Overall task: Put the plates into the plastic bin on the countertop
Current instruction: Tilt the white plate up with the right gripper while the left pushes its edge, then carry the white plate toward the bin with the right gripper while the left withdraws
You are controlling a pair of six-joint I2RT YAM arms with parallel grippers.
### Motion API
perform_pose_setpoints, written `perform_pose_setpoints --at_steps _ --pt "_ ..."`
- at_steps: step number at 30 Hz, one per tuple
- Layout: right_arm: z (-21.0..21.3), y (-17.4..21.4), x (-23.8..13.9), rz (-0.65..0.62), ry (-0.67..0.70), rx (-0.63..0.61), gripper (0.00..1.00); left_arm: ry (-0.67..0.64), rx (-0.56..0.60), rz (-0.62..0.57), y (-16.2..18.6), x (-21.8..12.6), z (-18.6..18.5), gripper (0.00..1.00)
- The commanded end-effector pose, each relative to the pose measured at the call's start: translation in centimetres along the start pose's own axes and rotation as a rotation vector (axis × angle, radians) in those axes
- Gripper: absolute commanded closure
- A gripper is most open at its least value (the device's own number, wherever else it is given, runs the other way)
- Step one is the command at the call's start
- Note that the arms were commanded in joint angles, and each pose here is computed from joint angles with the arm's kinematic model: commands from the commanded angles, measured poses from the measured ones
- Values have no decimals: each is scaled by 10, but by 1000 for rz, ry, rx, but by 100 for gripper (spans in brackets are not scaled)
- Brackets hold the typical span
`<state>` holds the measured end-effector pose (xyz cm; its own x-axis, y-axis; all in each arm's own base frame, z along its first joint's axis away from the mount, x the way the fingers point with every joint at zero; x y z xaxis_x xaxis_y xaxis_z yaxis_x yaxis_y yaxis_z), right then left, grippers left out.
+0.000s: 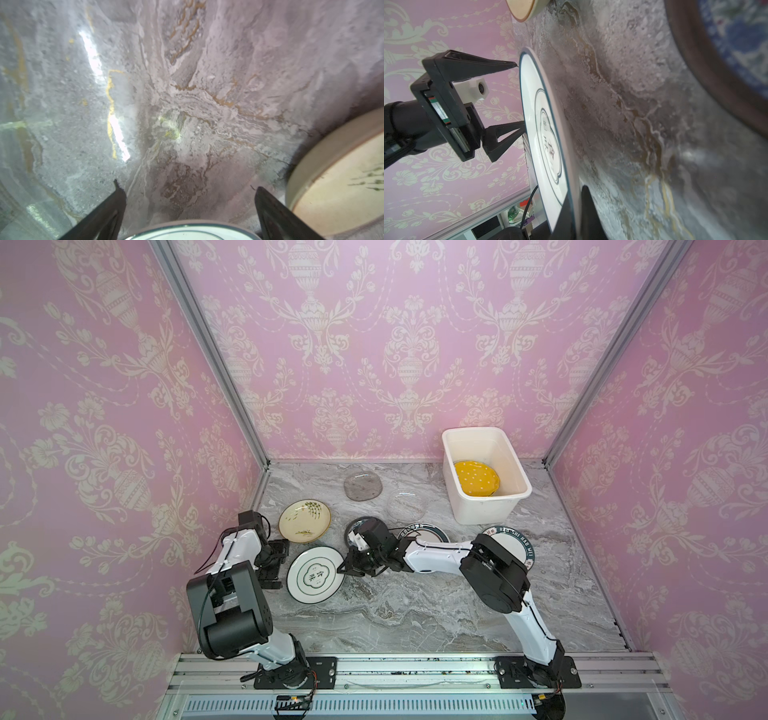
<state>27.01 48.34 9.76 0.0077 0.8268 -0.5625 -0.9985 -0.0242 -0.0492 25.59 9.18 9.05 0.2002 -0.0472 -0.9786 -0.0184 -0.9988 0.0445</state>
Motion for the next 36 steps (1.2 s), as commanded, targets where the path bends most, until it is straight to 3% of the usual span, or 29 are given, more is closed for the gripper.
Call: perform_pose_setpoints --at_steps 1,5,15,21,27,36 --pt "23 13 -37 -21 26 -71 93 9 11 -48 4 -19 16 1" --pt "31 25 -73 -58 69 -99 93 126 49 -72 16 -43 12 1" --pt "61 43 -166 -159 153 -176 93 699 179 -88 65 -124 -13 1" --pt "66 31 -224 -257 153 -116 95 892 428 -100 91 -180 -17 1" --pt "79 -11 -287 -406 80 -30 97 1051 641 -72 121 -227 -47 1" --pt "78 -95 -361 -594 -112 125 99 1074 1092 -168 200 -257 -107 1"
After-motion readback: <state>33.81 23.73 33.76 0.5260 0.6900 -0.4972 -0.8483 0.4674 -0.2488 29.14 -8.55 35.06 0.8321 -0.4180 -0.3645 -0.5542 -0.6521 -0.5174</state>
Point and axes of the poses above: each gripper's point midway between its finger pads, its own x axis out along the fingers, its own z axis along the line the jaws close on, y = z × x, the point moved 3 cm from there along -x, back along the fingers, and after that the axes turned 1 degree about x, right-handed, at the moved point
